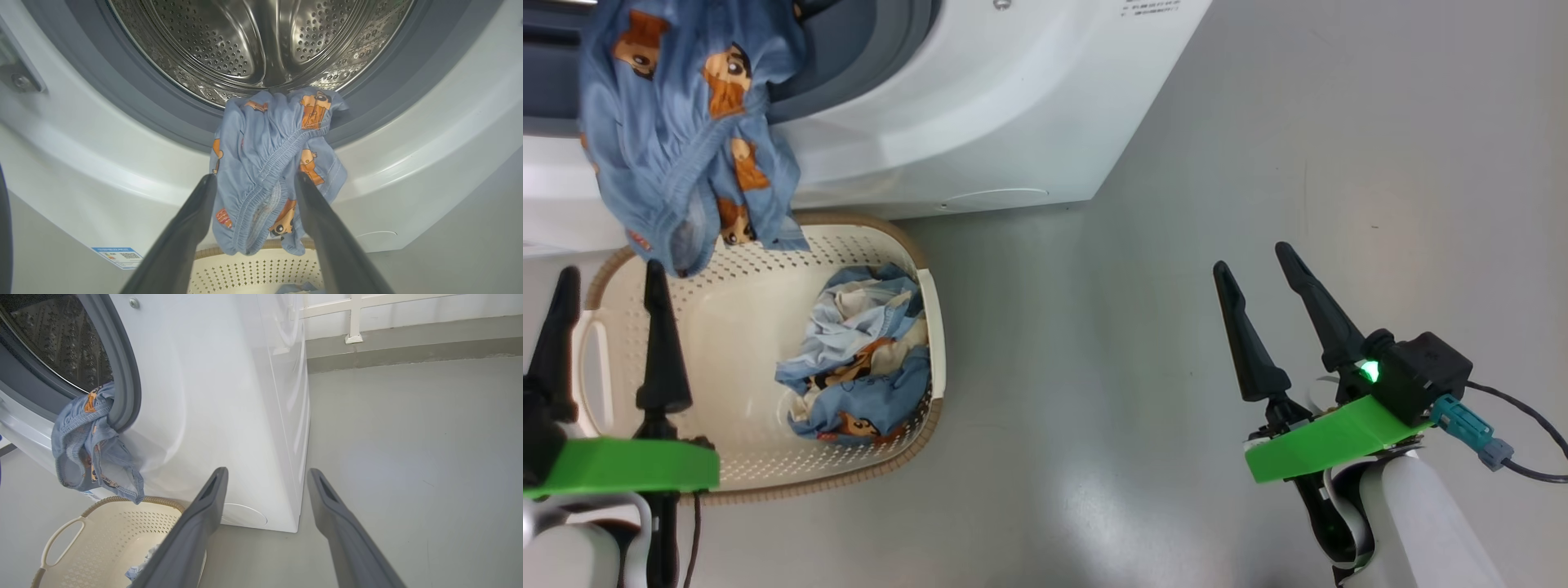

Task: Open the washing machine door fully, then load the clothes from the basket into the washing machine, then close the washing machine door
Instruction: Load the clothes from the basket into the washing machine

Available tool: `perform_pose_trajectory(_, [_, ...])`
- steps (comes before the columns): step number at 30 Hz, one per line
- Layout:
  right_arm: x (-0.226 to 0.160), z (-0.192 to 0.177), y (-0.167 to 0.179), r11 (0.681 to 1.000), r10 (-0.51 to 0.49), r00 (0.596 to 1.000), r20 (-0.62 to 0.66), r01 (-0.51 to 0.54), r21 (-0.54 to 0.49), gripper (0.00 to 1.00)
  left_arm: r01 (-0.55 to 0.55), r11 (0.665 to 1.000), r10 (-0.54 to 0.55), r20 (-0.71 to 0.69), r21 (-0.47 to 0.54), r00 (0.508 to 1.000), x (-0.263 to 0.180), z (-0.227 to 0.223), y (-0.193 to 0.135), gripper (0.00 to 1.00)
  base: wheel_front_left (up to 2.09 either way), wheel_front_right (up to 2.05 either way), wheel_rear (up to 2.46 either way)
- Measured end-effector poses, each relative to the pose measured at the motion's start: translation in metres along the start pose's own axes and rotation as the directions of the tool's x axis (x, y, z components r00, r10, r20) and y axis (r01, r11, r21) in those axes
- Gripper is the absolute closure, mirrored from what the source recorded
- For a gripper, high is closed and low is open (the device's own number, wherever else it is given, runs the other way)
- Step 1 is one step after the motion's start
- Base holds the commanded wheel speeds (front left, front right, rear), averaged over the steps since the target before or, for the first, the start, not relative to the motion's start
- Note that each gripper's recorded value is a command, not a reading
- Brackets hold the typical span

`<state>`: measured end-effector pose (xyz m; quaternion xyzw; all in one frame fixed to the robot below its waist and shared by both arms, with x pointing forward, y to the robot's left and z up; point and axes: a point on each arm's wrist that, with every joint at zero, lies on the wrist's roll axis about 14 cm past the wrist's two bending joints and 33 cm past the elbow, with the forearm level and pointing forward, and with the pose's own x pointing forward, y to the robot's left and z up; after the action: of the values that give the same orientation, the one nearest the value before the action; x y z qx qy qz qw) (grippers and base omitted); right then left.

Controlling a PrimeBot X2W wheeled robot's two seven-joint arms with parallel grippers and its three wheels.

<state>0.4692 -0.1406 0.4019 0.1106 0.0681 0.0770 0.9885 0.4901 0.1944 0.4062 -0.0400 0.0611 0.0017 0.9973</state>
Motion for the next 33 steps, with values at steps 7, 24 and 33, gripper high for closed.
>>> perform_pose_trajectory(7, [-0.005,-0.004,0.002,1.000,0.001,1.000,-0.014,-0.001,-0.002,0.00,-0.023,1.000,0.023,-0.019,-0.014,1.000,-0.011,-0.005,0.006,0.00,0.00,0.00,0.00])
perform_pose_trajectory(24, [-0.006,0.001,0.003,1.000,0.004,1.000,-0.004,-0.004,-0.006,0.00,-0.099,0.995,0.095,-0.153,-0.021,0.984,-0.044,-0.045,0.021,0.00,0.00,0.00,0.00])
perform_pose_trajectory(33, [-0.006,0.002,0.002,1.000,0.003,1.000,-0.003,-0.003,-0.014,0.00,-0.099,0.995,0.093,-0.171,-0.033,0.981,-0.046,-0.051,0.020,0.00,0.00,0.00,0.00])
